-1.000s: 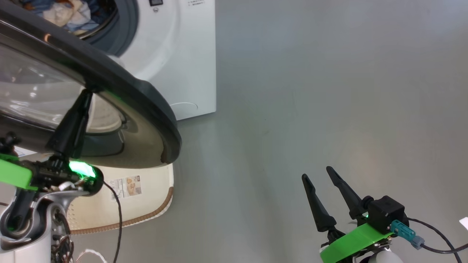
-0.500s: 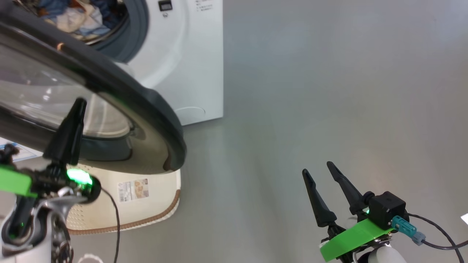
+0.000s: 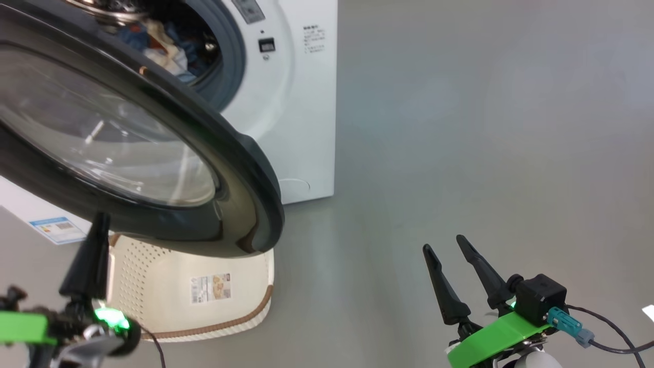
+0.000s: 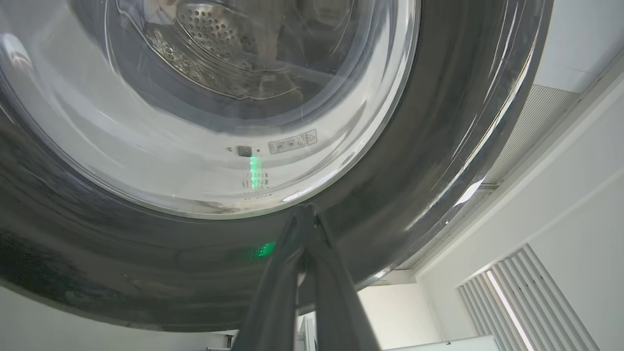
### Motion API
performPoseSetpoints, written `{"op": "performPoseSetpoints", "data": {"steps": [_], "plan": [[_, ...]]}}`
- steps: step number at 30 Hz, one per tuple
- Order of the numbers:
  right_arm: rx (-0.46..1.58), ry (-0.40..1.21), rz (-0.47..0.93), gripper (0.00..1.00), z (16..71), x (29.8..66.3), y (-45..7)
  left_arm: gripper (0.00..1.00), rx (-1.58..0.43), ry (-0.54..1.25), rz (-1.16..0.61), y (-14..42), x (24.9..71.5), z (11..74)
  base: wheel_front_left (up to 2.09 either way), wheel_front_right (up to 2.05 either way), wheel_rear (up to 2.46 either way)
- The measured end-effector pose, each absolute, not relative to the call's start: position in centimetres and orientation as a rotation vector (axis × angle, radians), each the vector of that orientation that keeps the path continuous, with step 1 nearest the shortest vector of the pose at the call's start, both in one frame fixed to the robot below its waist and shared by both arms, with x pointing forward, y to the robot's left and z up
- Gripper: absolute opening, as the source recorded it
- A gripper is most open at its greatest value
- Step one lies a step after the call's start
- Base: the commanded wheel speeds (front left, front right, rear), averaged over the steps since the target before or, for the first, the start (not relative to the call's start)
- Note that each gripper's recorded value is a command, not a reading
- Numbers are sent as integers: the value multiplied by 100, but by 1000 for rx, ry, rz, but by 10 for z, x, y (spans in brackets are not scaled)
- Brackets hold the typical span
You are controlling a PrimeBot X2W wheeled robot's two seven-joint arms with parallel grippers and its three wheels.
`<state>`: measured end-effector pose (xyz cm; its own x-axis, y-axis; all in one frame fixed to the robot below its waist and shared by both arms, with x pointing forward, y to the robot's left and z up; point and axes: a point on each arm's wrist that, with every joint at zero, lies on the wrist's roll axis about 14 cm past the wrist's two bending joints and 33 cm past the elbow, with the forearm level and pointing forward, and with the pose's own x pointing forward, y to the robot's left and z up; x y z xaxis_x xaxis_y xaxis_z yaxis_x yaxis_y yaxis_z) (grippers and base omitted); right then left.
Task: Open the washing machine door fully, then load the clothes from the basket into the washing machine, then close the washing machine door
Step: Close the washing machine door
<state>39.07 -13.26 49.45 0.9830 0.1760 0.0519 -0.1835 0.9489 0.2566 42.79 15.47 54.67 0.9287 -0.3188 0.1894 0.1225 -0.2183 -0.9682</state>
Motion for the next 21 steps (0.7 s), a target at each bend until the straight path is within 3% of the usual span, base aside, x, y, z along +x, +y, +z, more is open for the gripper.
{"op": "performPoseSetpoints", "data": {"steps": [2,4,6,7,16,21], "plan": [[266,-36,190,100,497,390,-130,0,-1748,140,-379,158,419,543,0,0,0],[269,-31,195,100,496,387,-128,13,-1752,120,-351,163,412,542,0,0,0],[277,-34,201,100,498,386,-126,60,-1752,105,-332,166,404,542,0,0,0],[277,-37,205,100,499,386,-125,100,-1752,99,-321,167,400,541,0,0,0],[277,-53,227,100,505,381,-118,100,-1752,-50,-197,193,379,548,0,0,0],[277,-55,233,100,506,379,-116,100,-1591,-174,-102,214,374,560,0,0,0]]}}
